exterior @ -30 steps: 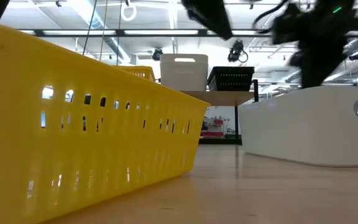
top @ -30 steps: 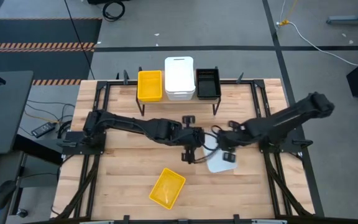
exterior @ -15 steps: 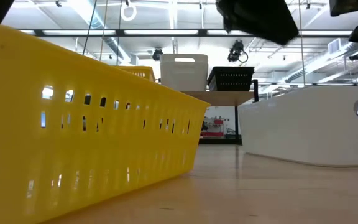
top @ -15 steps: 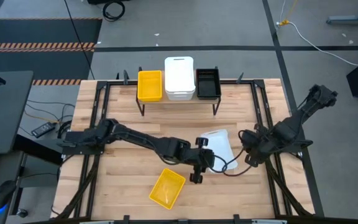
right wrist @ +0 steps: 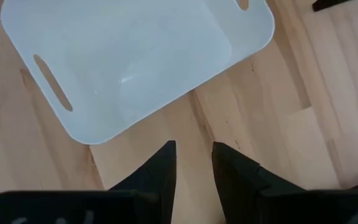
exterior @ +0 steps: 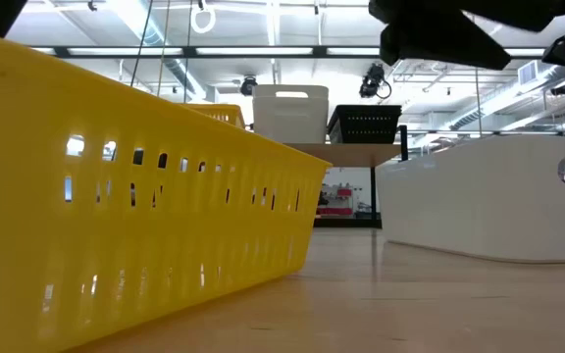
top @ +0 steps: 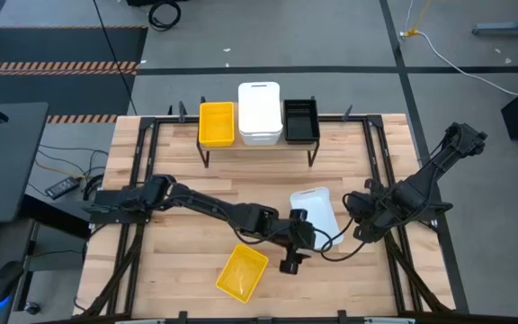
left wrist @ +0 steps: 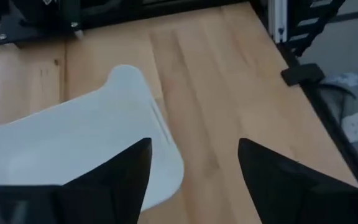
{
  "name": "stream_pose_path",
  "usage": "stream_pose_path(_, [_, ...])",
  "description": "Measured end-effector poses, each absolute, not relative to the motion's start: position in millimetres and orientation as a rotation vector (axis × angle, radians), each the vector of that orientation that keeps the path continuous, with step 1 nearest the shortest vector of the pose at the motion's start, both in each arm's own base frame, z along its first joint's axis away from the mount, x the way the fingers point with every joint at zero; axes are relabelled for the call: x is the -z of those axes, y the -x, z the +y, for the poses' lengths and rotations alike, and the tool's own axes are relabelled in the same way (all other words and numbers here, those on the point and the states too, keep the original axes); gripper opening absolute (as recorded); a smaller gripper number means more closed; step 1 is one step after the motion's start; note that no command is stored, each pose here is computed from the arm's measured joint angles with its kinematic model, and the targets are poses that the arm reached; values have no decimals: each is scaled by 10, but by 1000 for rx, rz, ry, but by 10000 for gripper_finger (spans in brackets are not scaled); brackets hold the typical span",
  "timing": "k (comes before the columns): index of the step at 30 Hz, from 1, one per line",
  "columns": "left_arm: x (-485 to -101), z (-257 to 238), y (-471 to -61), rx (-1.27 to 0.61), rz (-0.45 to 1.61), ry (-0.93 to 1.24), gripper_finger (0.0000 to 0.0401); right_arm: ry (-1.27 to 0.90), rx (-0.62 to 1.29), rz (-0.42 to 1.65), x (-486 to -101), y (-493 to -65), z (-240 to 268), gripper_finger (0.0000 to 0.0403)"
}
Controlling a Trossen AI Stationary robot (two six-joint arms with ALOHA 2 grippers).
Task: Stack baskets on shelf by color
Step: Stack the white bin on the white bin on the shelf
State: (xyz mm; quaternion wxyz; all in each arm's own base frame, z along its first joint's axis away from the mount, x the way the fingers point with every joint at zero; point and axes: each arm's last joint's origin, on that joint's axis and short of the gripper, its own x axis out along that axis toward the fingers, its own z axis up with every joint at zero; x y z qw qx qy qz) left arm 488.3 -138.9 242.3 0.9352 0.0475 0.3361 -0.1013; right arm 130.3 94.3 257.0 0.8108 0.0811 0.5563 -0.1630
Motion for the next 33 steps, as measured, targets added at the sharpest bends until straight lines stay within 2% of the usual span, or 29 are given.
stream_pose_path(13, [-1940, -1427, -5040, 116, 725, -90, 240, -141, 364, 1158, -2574, -1309, 932, 109])
stream_pose_path(23, [-1735, -1367, -5086, 72, 767, -124, 229, -135, 366, 1153, -2575, -1310, 930, 109])
stream_pose_path(27, [-1722, -1366, -5074, 58, 782, -132, 200, -134, 367, 1152, -2575, -1309, 930, 109])
stream_pose_path(33, [-1704, -1353, -5064, 43, 800, -139, 126, -133, 368, 1151, -2575, -1309, 929, 109])
